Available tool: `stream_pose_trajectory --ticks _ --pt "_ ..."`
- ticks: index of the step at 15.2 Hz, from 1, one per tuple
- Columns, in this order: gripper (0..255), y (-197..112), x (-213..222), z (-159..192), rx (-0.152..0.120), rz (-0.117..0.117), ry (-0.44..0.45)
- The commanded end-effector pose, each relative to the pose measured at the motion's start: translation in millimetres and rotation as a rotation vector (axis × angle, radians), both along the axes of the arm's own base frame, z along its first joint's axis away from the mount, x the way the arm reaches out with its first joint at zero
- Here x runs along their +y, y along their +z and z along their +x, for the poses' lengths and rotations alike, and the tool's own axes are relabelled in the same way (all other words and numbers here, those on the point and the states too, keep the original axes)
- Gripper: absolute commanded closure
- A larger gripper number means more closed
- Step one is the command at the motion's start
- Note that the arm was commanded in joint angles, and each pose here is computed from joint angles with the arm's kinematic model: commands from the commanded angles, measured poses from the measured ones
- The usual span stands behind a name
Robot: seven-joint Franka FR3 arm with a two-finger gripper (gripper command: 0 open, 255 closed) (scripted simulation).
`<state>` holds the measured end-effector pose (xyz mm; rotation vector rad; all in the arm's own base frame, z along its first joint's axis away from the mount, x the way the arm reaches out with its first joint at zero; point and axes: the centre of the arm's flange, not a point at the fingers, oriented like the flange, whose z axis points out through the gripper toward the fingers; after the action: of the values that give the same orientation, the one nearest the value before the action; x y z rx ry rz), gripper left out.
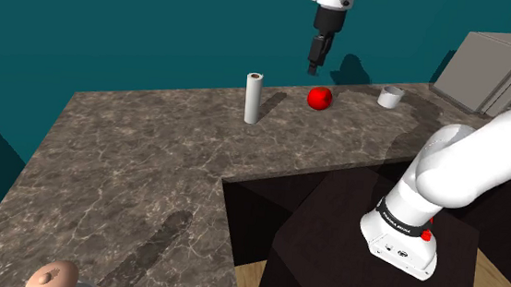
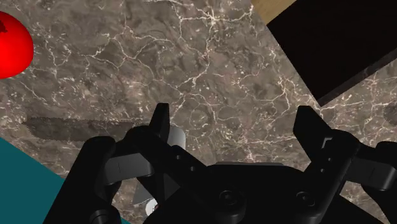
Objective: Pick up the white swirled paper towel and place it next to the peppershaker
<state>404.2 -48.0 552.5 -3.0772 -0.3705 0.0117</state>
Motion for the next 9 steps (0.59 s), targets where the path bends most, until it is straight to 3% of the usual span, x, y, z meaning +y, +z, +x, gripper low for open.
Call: stream_pose_trajectory --ticks 1,9 --pt "0 -14.5 -1.7 22.5 -0.01 -0.007 0.032" --pt "0 -56.7 -6.0 113.8 -0.045 -0.033 0.152"
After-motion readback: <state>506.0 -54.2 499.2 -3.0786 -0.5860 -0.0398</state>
